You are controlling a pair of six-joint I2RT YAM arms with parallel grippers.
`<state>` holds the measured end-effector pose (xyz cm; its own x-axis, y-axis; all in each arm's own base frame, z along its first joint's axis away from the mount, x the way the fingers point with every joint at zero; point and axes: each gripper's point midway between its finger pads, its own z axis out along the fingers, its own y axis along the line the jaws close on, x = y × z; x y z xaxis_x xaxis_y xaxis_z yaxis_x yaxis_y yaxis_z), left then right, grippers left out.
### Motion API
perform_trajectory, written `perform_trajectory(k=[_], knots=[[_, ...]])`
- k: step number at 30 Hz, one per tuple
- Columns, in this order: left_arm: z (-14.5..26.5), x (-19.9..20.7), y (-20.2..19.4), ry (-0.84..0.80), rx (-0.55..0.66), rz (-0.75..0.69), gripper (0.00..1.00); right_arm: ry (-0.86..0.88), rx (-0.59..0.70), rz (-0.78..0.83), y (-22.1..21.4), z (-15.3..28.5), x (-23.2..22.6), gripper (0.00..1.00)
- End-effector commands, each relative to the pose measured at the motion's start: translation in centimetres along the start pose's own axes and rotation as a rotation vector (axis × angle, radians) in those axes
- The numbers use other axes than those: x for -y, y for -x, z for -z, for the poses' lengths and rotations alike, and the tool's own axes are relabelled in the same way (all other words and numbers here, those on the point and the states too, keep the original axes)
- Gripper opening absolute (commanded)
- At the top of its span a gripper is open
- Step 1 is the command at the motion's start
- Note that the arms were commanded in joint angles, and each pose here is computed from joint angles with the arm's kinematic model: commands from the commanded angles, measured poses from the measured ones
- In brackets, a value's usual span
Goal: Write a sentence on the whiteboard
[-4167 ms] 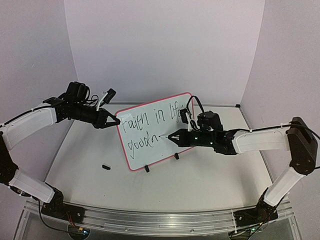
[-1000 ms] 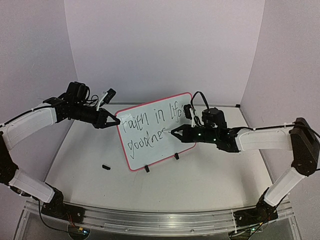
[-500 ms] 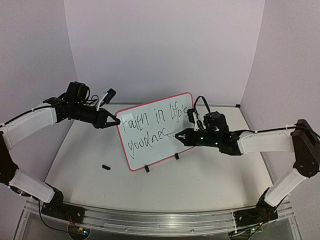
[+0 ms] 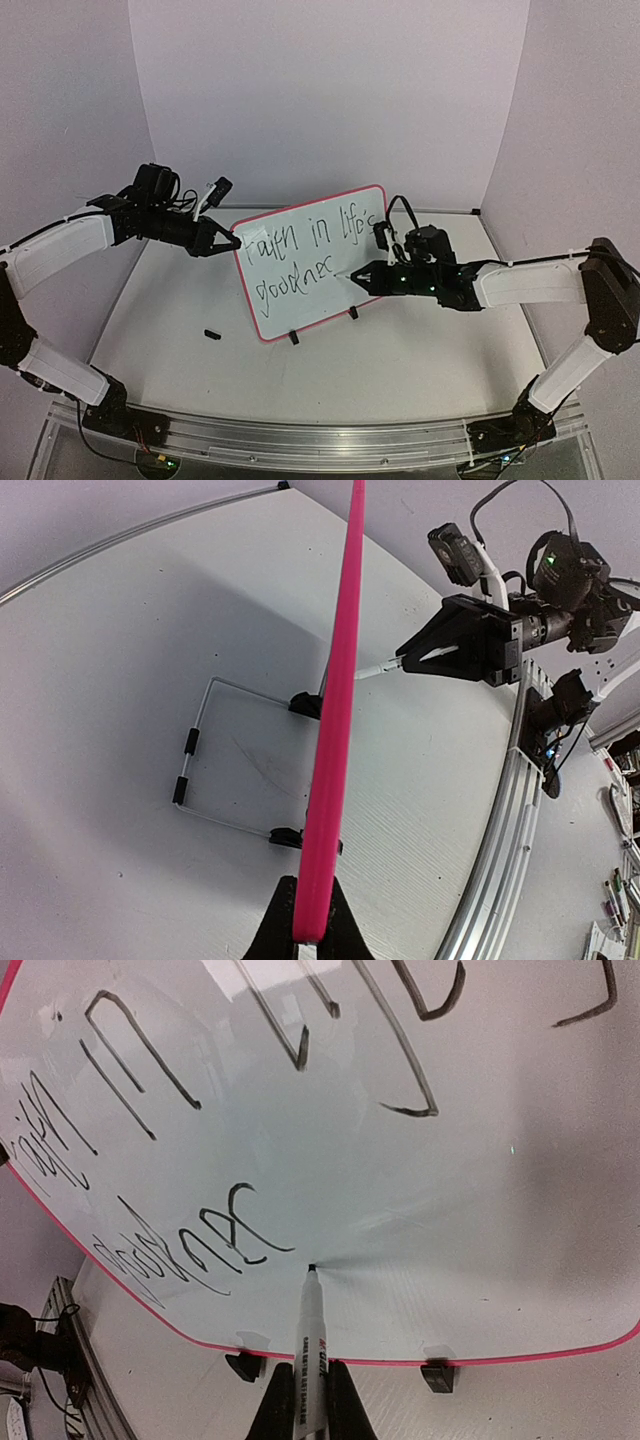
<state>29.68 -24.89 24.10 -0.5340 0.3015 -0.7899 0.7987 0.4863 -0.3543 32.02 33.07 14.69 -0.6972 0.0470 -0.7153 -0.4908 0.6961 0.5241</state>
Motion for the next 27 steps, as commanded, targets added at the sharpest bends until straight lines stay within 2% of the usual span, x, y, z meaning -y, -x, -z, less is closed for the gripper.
perform_trajectory(k=[1,10,15,20,27], knots=[[-1.1,-1.4,-2.3,0.042,-0.080,0.030,0.00,0.005,-0.022,0.009,-0.5,-0.9,0.3,0.00],[-1.1,-1.4,-2.3,0.044,-0.080,0.028,0.00,0.086,-0.024,0.011,-0.1,-1.7,-1.2,0.00],[-1.0,-1.4,-2.3,0.047,-0.078,0.027,0.00,0.148,0.054,0.004,1.5,0.6,-2.9,0.00],[-1.0,-1.4,-2.2,0.046,-0.077,0.025,0.00,0.133,0.150,0.000,3.8,3.2,-3.2,0.00],[-0.9,-1.3,-2.2,0.048,-0.074,0.023,0.00,0.077,0.172,-0.024,4.4,2.8,-1.4,0.00]])
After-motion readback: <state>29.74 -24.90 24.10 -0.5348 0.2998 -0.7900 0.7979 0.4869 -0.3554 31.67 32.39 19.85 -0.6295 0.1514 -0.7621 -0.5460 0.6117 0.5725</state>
